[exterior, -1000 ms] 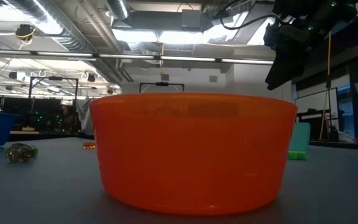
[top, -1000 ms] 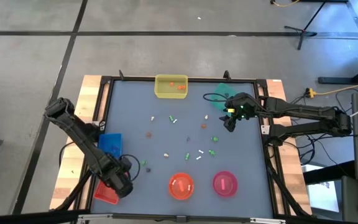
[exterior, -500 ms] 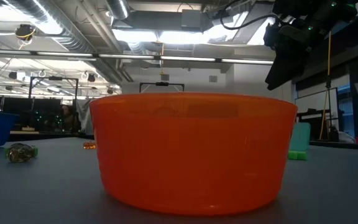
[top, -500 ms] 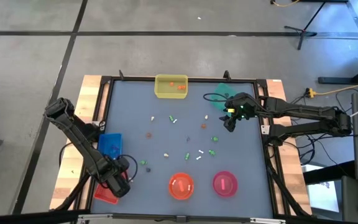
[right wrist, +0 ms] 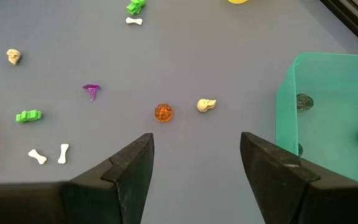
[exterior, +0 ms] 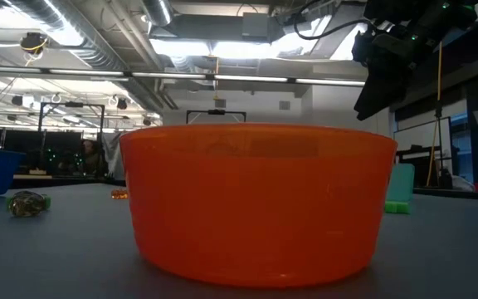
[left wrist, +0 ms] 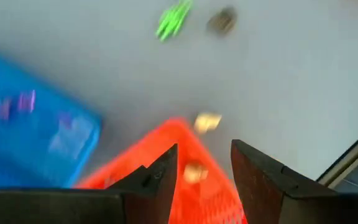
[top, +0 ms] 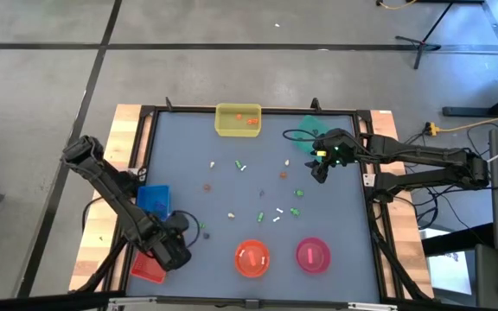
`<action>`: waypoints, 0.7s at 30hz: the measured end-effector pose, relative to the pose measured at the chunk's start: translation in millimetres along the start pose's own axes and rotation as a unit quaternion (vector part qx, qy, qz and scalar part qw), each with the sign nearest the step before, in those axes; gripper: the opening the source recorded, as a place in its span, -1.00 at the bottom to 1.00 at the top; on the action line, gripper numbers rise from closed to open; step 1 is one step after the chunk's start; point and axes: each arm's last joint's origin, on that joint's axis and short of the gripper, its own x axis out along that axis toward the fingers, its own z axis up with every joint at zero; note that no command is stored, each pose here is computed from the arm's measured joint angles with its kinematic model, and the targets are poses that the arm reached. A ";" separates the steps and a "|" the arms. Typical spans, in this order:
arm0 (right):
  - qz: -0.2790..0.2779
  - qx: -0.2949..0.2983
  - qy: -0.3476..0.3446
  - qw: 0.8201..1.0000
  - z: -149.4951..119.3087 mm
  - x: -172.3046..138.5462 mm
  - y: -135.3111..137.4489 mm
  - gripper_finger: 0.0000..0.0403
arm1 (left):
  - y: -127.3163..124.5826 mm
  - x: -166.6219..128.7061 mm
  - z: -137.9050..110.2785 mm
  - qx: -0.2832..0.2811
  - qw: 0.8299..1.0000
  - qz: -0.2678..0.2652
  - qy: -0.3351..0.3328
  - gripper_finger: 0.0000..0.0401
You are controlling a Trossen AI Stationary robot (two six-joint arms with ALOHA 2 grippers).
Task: Sort Halloween decoration
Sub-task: Put the brown skull toy into the red bin
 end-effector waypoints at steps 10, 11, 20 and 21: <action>0.000 0.000 0.000 1.000 0.0 0.0 0.0 0.19 | -15.3 4.8 49.5 0.250 0.962 -0.080 -0.074 -0.33; 0.000 0.000 0.000 1.000 0.1 -0.1 0.0 0.19 | -16.3 6.4 52.9 0.281 0.953 -0.089 -0.064 -0.33; 0.000 0.000 0.000 1.000 0.0 -0.1 0.1 0.19 | -20.5 29.1 52.1 0.480 0.872 -0.093 0.011 -0.33; 0.000 0.000 0.000 1.000 0.1 -0.1 0.1 0.19 | -21.7 32.6 50.8 0.488 0.868 -0.089 0.016 -0.33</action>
